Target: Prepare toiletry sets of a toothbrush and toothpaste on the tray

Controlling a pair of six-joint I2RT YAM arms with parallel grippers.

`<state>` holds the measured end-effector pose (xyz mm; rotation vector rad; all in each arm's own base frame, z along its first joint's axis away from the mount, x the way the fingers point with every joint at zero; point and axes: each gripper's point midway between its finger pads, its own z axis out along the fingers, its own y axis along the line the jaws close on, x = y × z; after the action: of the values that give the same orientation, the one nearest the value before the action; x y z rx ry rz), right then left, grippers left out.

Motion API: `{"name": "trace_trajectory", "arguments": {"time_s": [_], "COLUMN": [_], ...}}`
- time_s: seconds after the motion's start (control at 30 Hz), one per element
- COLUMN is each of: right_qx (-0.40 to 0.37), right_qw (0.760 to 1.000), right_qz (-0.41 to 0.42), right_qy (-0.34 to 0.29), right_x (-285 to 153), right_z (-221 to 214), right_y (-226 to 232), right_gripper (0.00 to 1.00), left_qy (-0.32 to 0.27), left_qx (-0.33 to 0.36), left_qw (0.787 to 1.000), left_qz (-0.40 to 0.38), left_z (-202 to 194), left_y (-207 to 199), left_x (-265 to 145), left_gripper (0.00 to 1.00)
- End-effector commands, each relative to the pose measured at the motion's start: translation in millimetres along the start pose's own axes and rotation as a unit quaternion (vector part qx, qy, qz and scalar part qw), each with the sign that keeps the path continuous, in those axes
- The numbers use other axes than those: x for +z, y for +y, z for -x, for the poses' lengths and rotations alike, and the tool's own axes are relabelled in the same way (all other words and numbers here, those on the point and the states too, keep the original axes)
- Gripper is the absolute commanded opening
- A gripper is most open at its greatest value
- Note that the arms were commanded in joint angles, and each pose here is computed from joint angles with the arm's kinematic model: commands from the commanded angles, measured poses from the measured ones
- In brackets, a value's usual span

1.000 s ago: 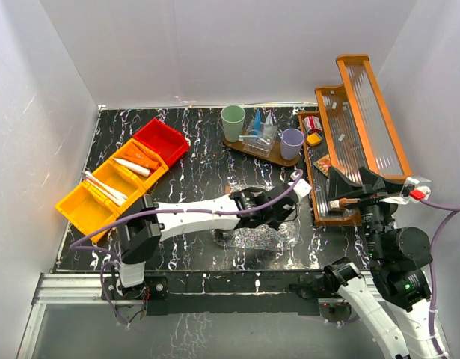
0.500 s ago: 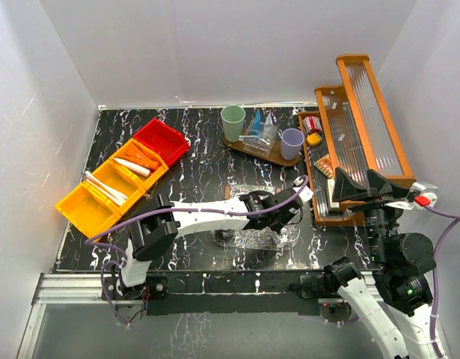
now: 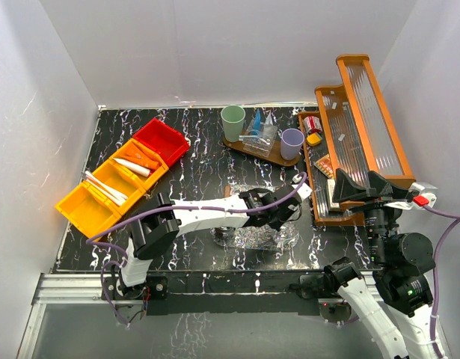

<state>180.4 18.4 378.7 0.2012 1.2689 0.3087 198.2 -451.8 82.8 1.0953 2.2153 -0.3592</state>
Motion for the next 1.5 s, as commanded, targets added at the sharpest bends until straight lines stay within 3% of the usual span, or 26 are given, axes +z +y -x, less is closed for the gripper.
{"name": "trace_trajectory", "arguments": {"time_s": [0.0, 0.27, 0.43, 0.63, 0.93, 1.1, 1.2, 1.3, 1.4, 1.47], "right_qx": [0.002, 0.001, 0.001, 0.003, 0.005, 0.01, 0.01, 0.009, 0.009, 0.01], "right_qw": [1.0, 1.0, 1.0, 1.0, 1.0, 1.0, 1.0, 1.0, 1.0, 1.0], "right_qz": [0.001, 0.001, 0.002, 0.006, 0.009, 0.013, 0.015, 0.016, 0.019, 0.019], "right_qy": [-0.025, -0.022, -0.021, -0.021, -0.02, -0.018, -0.014, -0.012, -0.01, -0.007], "right_x": [-2, 0, 1, 4, 9, 11, 13, 15, 16, 16], "right_z": [18, 16, 14, 12, 10, 5, 2, 1, -2, -4], "right_y": [1, 2, 2, 5, 7, 9, 10, 11, 12, 12], "right_gripper": [0.98, 0.98, 0.98, 0.98, 0.98, 0.98, 0.98, 0.98, 0.98, 0.98], "left_qy": [-0.019, -0.009, -0.01, -0.039, -0.15, -0.228, -0.263, -0.278, -0.272, -0.25], "left_qx": [-0.015, -0.028, -0.039, -0.057, -0.082, -0.089, -0.102, -0.129, -0.188, -0.24], "left_qw": [1.0, 0.999, 0.998, 0.994, 0.979, 0.965, 0.959, 0.95, 0.925, 0.906], "left_qz": [-0.008, -0.031, -0.049, -0.084, -0.114, -0.091, -0.037, 0.065, 0.187, 0.245], "left_z": [17, 11, 12, 33, 82, 87, 79, 62, 34, 11], "left_y": [0, -2, 2, 16, 78, 119, 153, 201, 259, 297], "left_x": [-1, 3, -1, -21, -105, -163, -192, -218, -243, -257], "left_gripper": [0.05, 0.13, 0.23, 0.29, 0.35, 0.54, 0.67, 0.81, 0.98, 0.99]}}
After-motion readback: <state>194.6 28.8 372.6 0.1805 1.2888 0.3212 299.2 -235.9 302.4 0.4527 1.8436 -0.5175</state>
